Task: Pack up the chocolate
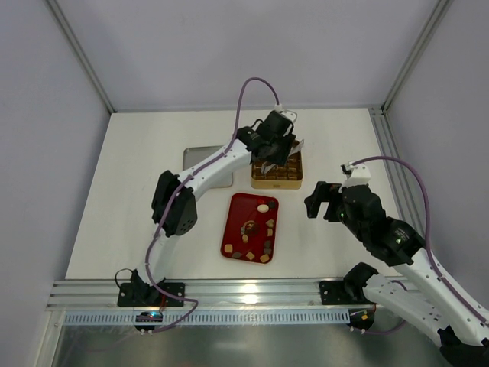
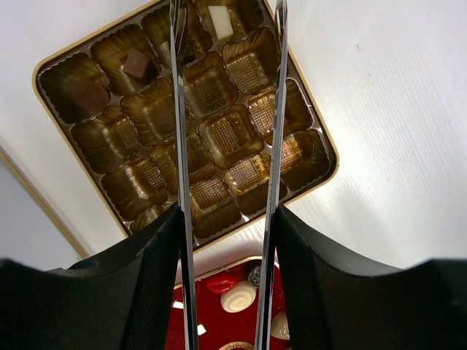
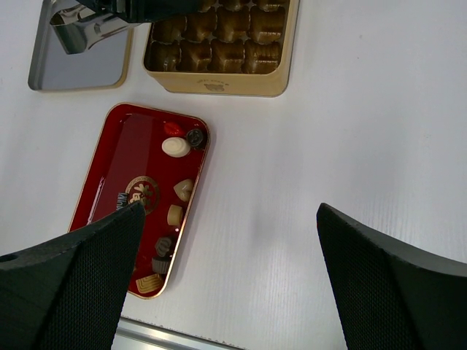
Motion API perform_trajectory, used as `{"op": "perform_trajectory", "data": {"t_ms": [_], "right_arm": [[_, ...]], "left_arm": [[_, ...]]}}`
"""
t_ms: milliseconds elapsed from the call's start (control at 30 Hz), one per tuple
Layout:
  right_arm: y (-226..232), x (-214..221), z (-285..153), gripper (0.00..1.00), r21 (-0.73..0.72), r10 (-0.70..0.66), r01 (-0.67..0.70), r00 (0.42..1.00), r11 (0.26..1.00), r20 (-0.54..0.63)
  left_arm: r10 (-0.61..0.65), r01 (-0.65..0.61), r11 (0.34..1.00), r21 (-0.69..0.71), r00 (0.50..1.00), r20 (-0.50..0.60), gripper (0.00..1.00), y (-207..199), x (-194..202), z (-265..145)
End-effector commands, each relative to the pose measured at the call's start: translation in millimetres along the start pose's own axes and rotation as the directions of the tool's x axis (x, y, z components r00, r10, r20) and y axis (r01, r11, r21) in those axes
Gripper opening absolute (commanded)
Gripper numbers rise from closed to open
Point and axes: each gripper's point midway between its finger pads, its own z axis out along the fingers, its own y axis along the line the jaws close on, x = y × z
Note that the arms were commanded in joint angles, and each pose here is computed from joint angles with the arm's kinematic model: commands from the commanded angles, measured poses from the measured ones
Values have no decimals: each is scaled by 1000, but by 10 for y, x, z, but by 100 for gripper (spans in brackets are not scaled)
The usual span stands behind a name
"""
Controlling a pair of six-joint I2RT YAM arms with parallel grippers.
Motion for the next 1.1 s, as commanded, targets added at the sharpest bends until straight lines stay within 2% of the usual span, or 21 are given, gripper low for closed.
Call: {"op": "perform_trajectory", "data": {"t_ms": [0,233,467,600,833,1067], "right_arm": [[42,-122,1,100,-11,8,-8,999,1000,43],[54,-115,36,100,-13,13,-12,999,1000,47],[61,-48,93,100,-15,13,-12,999,1000,31],[67,-15,127,100,-14,10,-10,1000,1000,20],[96,48,207,100,-16,8,-8,1000,1000,-5],[117,93,250,100,-20,10,-11,1000,1000,-23]], "left_arm": [[-21,12,998,55,985,168,51,-64,-545,-562],[-68,54,995,86,983,173,50,-17,-420,-1054],[-90,85,993,79,994,63,49,117,204,-1422],[-103,98,990,103,994,45,49,132,478,-1715],[-73,79,992,101,995,-61,48,141,1103,-1855],[-27,42,993,108,990,-138,48,79,1471,-1847]]}}
